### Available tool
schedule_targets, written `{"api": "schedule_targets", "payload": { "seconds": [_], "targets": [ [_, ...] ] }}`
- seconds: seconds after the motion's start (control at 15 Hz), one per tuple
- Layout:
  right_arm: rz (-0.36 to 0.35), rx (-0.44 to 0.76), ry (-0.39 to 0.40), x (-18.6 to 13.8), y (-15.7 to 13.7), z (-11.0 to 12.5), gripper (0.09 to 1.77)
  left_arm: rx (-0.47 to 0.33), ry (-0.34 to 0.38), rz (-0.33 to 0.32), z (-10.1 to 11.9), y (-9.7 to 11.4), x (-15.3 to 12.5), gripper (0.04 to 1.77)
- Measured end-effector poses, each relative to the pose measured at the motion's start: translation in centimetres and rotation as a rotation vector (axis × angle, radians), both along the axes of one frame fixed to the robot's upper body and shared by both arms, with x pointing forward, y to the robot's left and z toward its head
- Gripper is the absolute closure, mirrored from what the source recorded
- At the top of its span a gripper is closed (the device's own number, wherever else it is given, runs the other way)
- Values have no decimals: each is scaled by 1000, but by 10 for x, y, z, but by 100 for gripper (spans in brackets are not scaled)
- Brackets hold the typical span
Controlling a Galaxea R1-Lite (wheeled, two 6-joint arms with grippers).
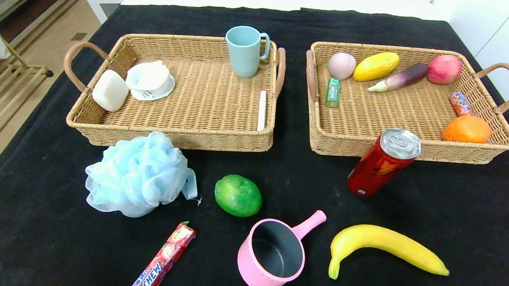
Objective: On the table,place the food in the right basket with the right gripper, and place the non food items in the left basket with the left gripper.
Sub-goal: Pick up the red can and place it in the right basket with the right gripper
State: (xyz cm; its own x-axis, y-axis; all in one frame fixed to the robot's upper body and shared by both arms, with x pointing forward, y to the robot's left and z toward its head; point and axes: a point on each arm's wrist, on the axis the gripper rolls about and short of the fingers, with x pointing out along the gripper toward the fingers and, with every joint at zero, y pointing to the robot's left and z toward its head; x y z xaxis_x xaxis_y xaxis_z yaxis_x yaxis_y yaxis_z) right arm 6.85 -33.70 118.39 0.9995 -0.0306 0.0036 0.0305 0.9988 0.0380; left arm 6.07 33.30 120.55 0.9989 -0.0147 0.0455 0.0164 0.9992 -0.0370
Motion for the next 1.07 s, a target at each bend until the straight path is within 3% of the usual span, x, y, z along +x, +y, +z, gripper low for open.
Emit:
{"api": "schedule_targets", "payload": {
  "seconds": [0.13,0.47,0.73,1.07],
  "targets": [
    [13,17,-44,-4,0,17,15,-13,-45,-44,26,-1,-6,9],
    [81,31,-80,-5,1,72,15,-5,-25,-121,70,-1,3,9],
    [150,10,-29,12,1,107,15,96,9,-218,99,-1,19,9],
    [292,3,67,44,6,133,15,126,77,-411,128,-8,49,9]
  ]
}}
